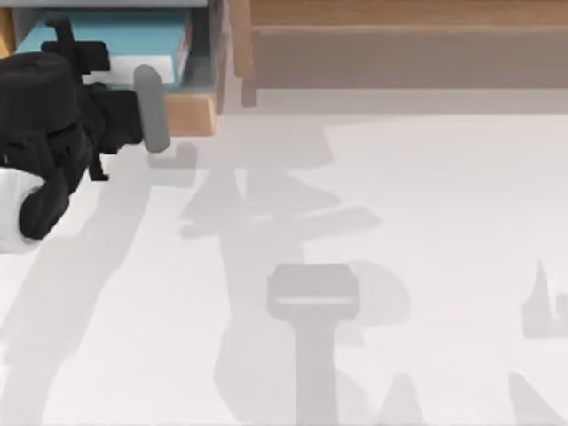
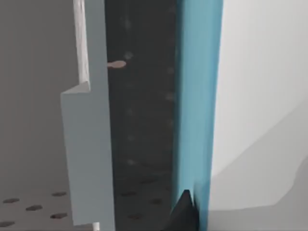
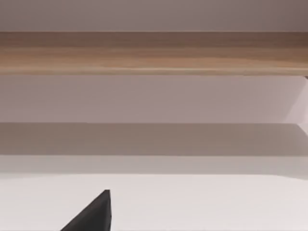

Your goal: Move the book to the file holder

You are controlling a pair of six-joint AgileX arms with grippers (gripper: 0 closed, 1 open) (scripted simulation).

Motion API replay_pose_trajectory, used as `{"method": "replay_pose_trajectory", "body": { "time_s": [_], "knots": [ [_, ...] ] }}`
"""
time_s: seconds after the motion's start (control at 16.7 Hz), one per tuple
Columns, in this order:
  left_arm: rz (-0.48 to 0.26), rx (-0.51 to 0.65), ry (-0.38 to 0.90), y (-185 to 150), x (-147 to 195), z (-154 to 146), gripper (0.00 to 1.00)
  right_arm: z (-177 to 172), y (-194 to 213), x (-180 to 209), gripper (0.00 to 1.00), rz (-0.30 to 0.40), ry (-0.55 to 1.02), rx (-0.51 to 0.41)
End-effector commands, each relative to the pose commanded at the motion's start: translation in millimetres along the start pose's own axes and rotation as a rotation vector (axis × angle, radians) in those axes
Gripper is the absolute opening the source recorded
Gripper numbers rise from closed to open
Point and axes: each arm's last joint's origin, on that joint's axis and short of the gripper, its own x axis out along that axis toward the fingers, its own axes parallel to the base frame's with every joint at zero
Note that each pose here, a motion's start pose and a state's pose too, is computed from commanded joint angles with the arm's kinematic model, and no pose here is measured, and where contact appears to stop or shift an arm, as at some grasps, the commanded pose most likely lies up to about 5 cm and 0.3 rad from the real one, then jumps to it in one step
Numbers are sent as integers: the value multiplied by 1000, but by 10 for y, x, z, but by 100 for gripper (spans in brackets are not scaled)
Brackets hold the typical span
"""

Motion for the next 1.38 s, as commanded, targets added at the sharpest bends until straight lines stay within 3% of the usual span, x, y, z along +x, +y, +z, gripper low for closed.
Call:
{"method": "replay_pose_trajectory", "body": {
  "time_s": [0.42,1.2,1.38],
  "knots": [
    [-15,4,0,-28,183,-6,0,0,0,0,100,0,0,0],
    [-15,4,0,-28,183,-6,98,0,0,0,100,0,0,0],
    [-15,4,0,-28,183,-6,100,0,0,0,100,0,0,0]
  ]
}}
